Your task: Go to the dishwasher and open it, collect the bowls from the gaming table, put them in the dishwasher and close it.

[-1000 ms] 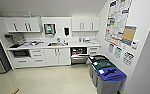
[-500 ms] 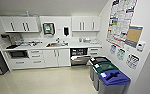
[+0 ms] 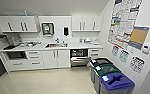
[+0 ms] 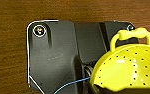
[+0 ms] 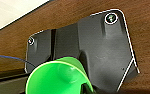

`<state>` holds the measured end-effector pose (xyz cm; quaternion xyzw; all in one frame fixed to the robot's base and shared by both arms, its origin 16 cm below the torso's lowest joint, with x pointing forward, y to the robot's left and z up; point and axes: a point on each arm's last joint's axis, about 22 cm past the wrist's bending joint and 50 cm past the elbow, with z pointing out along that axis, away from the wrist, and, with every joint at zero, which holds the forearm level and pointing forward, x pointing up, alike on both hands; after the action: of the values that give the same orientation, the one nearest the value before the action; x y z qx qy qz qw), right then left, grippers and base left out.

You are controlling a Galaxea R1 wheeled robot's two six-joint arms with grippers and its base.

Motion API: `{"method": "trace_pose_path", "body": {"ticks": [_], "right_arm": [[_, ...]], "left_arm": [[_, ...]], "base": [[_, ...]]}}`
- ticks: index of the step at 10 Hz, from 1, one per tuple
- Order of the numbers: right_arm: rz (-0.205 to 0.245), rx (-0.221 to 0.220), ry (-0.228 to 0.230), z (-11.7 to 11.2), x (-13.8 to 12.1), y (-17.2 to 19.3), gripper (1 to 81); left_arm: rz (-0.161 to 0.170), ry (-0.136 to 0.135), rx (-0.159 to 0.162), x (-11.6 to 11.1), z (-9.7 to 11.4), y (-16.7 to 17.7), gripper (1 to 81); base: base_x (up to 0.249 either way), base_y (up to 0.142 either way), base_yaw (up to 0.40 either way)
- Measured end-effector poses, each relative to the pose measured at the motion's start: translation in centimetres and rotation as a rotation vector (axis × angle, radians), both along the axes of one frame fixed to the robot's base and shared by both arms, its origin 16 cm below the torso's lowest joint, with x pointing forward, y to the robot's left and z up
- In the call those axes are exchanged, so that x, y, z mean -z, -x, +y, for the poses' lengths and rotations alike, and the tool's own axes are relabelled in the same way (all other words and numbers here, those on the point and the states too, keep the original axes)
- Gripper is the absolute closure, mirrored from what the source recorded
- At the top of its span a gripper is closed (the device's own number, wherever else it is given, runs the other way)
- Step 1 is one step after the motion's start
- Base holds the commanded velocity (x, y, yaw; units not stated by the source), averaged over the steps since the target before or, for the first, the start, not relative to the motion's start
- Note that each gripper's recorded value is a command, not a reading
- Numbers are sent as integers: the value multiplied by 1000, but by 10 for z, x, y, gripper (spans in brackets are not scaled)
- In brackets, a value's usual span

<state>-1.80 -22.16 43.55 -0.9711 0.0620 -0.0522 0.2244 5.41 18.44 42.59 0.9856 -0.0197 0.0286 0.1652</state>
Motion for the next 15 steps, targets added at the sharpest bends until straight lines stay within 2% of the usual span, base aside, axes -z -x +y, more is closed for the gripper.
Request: {"method": "trace_pose_path", "body": {"ticks": [3,5,15], "right_arm": [[-4,0,-1,0,0,-5,811],[0,-1,0,0,0,0,811],[-3,-1,3,-1,0,-3,811]], "left_arm": [[-7,0,-1,0,0,-7,811],[5,0,0,0,0,3,811],[0,0,-1,0,0,0,811]], "base": [[114,0,0],[101,0,0],[101,0,0]]}}
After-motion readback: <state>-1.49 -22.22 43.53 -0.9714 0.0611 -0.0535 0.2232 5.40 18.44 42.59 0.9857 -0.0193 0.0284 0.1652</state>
